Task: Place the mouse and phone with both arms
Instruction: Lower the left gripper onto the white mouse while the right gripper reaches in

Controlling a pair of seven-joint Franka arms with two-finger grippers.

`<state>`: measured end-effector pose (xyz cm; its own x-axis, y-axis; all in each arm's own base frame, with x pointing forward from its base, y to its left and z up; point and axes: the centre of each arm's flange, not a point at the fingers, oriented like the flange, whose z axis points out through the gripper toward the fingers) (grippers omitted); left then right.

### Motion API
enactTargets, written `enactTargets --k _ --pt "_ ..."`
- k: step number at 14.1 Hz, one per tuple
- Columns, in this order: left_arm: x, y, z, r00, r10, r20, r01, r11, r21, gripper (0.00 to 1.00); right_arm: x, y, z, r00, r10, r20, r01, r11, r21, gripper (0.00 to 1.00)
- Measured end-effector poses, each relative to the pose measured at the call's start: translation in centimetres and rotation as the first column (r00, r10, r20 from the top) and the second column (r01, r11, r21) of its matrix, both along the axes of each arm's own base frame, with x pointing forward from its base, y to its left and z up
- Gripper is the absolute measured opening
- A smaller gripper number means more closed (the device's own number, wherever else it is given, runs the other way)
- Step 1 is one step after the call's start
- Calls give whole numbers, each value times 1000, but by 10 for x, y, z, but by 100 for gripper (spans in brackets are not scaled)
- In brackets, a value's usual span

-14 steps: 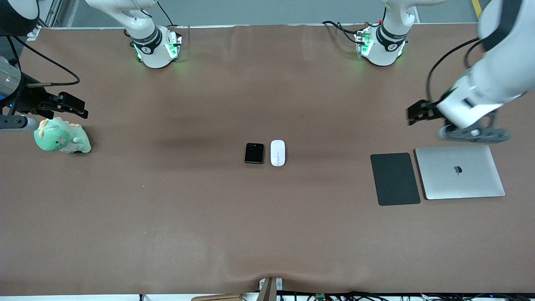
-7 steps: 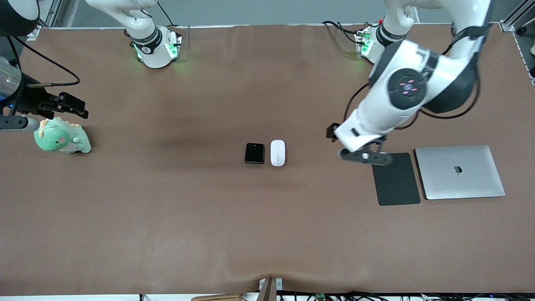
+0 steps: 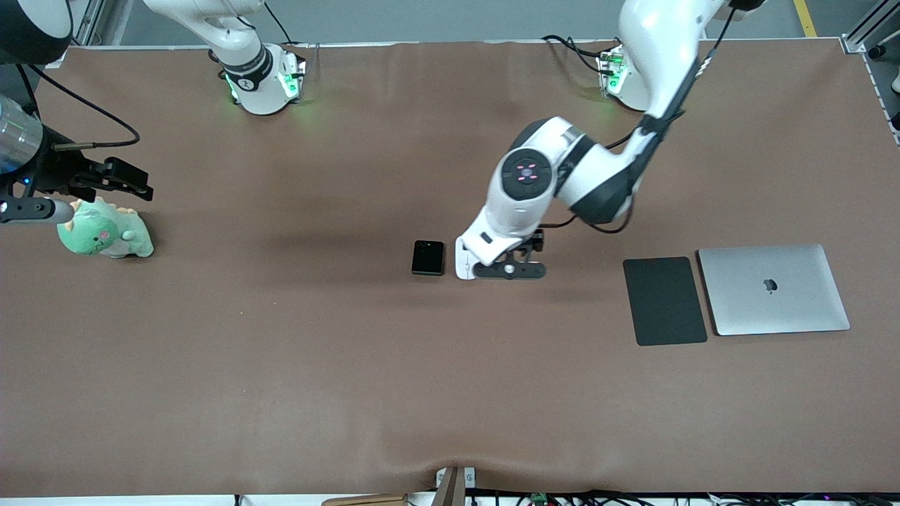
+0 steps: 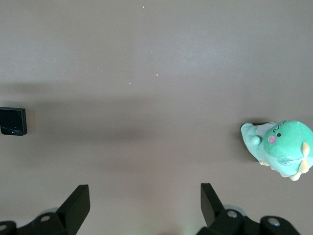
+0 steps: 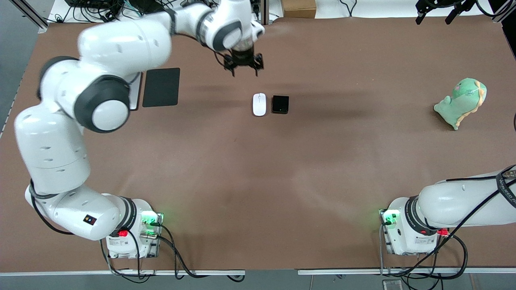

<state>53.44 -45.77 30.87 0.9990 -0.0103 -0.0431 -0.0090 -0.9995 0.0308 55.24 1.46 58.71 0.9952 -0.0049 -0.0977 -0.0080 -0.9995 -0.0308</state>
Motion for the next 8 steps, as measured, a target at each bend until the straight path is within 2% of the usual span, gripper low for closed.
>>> enactTargets --k 4,8 --pt "-16 -27 -65 999 29 -19 -29 999 -14 97 2 34 -8 999 -36 -12 36 999 -9 100" --pt "-35 -41 -95 999 16 -50 -15 1000 8 93 5 93 -24 996 -87 -18 87 996 -24 100"
